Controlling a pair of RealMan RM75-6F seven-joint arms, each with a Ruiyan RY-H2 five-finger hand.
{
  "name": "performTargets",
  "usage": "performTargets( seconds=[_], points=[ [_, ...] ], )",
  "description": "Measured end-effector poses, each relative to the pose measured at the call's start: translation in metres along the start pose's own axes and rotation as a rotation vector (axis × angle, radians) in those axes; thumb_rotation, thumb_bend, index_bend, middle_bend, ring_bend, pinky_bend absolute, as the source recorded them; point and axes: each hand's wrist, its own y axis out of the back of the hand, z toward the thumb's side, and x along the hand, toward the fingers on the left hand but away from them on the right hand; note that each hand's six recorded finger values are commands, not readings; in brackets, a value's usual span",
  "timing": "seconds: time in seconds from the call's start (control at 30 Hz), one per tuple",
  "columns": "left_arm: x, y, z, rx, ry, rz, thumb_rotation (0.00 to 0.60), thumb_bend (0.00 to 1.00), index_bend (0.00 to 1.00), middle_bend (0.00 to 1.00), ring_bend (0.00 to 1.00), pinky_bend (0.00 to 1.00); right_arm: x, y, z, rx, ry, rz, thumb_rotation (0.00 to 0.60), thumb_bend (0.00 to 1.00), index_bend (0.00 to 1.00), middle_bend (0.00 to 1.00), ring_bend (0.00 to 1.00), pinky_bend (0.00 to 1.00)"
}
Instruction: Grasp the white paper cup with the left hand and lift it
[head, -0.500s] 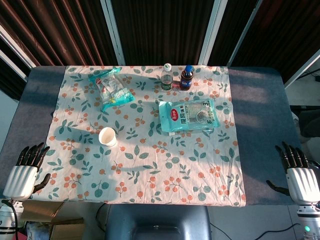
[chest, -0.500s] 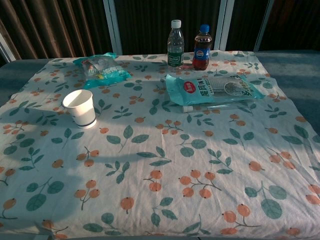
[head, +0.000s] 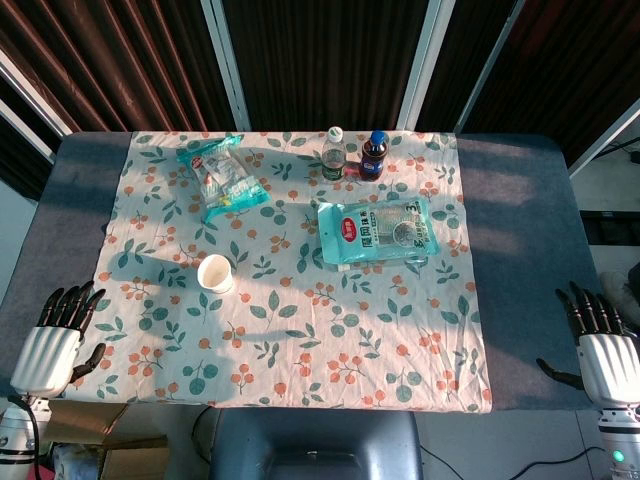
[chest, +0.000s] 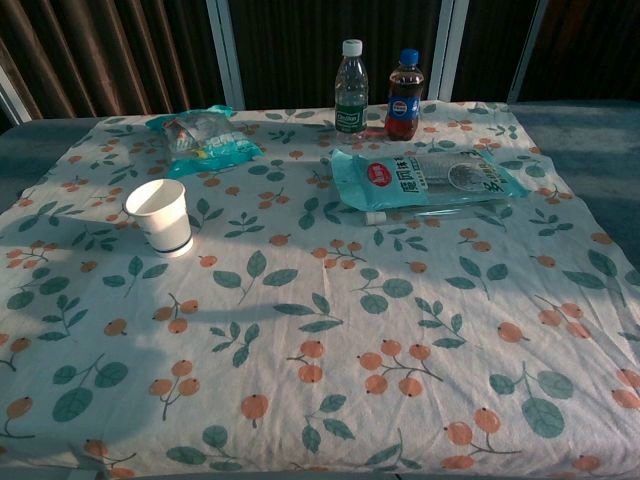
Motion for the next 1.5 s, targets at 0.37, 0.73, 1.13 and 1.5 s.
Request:
performTargets(
  seconds=[0.37, 0.73, 1.13, 1.5],
  points=[
    [0.038, 0.019, 0.057, 0.088, -0.175, 0.009, 0.6, 0.35, 0.0, 0.0, 0.0, 0.0, -0.006, -0.004, -0.001, 0.023, -0.003, 0.014, 0.6, 0.16, 0.0, 0.0, 0.0, 0.0],
    [0.09, 0.015, 0.126, 0.255, -0.333, -0.055, 0.6, 0.36, 0.0, 0.0, 0.0, 0.0, -0.001, -0.009, -0.008, 0.023, -0.027, 0.022, 0.6, 0.16, 0.0, 0.0, 0.0, 0.0],
    [0.13, -0.001, 0.2, 0.392, -0.461, -0.135, 0.6, 0.35, 0.0, 0.0, 0.0, 0.0, 0.007, -0.009, -0.02, 0.015, -0.074, 0.02, 0.6, 0.16, 0.0, 0.0, 0.0, 0.0],
    [0.157, -0.03, 0.213, 0.578, -0.39, -0.253, 0.6, 0.36, 0.0, 0.0, 0.0, 0.0, 0.01, -0.012, -0.028, 0.005, -0.099, 0.024, 0.6, 0.16, 0.0, 0.0, 0.0, 0.0]
  ],
)
